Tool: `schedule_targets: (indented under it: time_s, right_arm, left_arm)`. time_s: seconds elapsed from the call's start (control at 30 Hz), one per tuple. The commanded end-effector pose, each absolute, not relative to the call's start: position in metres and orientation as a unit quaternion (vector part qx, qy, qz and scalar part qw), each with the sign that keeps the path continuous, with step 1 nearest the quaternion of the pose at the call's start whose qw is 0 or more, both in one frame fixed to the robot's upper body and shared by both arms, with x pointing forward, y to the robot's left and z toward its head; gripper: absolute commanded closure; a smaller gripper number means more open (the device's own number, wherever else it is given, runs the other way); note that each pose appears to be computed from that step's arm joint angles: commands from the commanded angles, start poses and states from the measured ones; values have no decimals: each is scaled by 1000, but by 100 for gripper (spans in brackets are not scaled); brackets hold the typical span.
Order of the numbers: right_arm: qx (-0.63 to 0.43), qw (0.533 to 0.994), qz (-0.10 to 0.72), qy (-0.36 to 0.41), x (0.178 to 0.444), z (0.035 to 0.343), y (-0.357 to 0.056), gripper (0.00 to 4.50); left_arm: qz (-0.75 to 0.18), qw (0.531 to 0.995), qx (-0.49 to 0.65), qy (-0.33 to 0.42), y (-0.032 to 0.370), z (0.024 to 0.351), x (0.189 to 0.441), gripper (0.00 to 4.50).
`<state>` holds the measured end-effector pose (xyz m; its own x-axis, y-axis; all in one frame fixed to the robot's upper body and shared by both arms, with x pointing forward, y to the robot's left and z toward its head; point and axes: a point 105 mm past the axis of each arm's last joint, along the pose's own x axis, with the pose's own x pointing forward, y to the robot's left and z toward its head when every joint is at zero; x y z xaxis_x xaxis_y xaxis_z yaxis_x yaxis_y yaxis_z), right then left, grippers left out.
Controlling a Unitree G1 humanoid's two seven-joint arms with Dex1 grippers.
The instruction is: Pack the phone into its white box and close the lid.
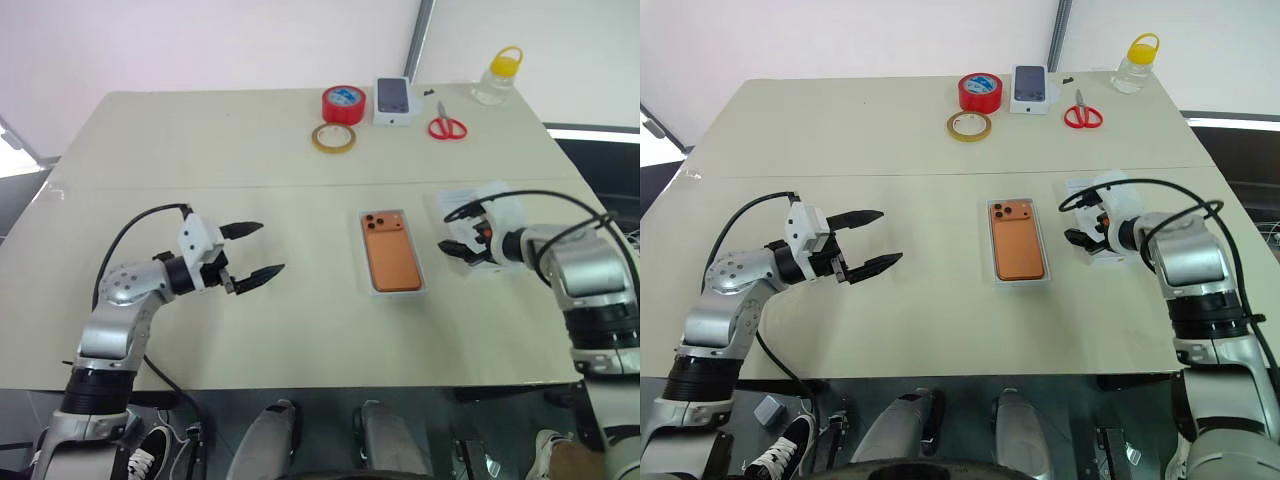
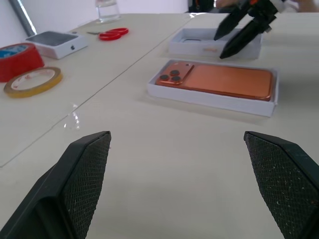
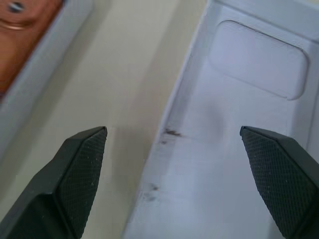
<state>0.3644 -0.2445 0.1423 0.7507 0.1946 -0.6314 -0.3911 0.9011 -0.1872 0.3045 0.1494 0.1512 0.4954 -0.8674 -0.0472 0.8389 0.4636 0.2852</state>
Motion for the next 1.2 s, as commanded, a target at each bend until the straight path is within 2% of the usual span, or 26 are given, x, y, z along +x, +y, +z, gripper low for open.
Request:
schedule_targets:
  time_s: [0.03, 0.2, 0.33, 0.5, 0.7, 0.97, 1.07, 1.2]
  right_arm:
    - [-134, 914, 162, 347, 360, 156, -237, 4]
    - [-78, 903, 120, 406, 360, 154, -237, 4]
    - [-86, 892, 96, 433, 363, 143, -243, 4]
    - [-81, 892, 107, 431, 374, 150, -231, 4]
    - [-136, 877, 104, 449, 381, 148, -234, 4]
    - [-117, 881, 91, 450, 395, 154, -231, 4]
    - [-118, 880, 92, 452, 396, 152, -230, 88]
    - [-117, 877, 89, 458, 395, 145, -230, 291]
  left_arm:
    - [-503, 848, 151, -70, 154, 159, 304, 0]
    - [-505, 845, 157, -76, 151, 157, 306, 0]
    - [-506, 846, 148, -84, 142, 156, 304, 0]
    - [-500, 851, 141, -83, 139, 153, 302, 0]
    - [-488, 858, 137, -85, 138, 152, 298, 0]
    - [-470, 869, 132, -82, 138, 149, 295, 0]
    - [-468, 870, 131, -81, 137, 149, 295, 0]
    - [-467, 871, 130, -80, 136, 149, 294, 0]
